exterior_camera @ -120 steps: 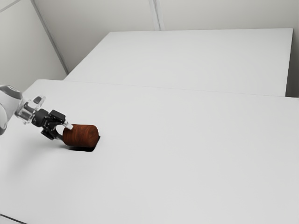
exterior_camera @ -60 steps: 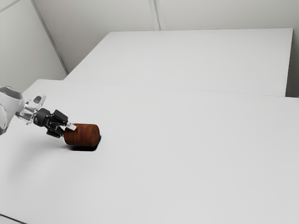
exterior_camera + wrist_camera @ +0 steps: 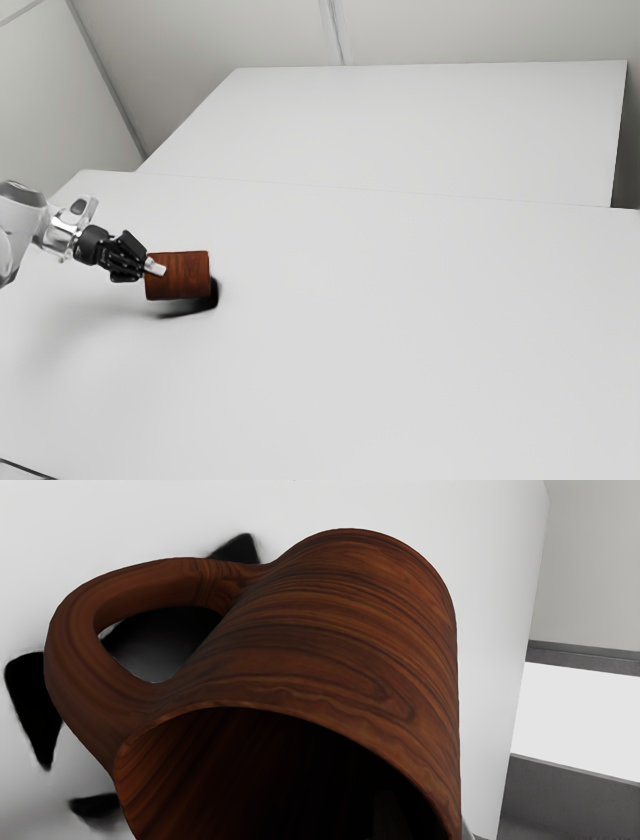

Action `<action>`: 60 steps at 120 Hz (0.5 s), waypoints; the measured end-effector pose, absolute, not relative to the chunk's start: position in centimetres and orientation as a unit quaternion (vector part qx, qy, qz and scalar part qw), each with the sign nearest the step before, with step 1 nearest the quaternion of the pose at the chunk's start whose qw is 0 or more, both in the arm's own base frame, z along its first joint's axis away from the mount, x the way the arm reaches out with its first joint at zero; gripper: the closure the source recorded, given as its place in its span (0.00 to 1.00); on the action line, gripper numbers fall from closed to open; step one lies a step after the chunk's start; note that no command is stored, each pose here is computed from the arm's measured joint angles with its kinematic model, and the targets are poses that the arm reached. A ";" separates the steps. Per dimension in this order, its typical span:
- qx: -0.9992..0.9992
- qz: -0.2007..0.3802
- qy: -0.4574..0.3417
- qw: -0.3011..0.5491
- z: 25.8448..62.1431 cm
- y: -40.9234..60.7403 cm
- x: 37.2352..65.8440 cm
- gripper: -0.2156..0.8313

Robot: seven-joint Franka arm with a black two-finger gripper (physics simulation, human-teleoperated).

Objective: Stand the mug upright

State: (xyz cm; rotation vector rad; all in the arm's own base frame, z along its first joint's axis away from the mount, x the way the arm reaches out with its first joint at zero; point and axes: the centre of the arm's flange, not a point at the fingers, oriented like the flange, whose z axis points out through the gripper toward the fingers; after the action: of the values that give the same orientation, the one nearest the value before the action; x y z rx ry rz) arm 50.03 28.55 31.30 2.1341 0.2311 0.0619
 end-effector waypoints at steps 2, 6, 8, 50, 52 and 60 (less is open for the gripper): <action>0.874 0.026 0.094 0.477 31.4 28.5 50.1 0.93; 0.874 0.028 0.091 0.477 31.7 28.3 50.2 0.94; 0.874 0.028 0.090 0.477 31.8 28.2 50.3 0.95; 0.907 0.042 0.074 0.412 36.7 26.0 52.7 0.96; 0.910 0.042 0.073 0.407 37.0 25.6 52.9 0.96; 0.921 0.040 0.072 0.380 38.4 24.4 53.6 0.96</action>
State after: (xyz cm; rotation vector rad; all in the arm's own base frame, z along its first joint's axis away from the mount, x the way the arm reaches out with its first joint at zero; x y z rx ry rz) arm 53.63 24.35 38.44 2.3525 0.1841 0.1019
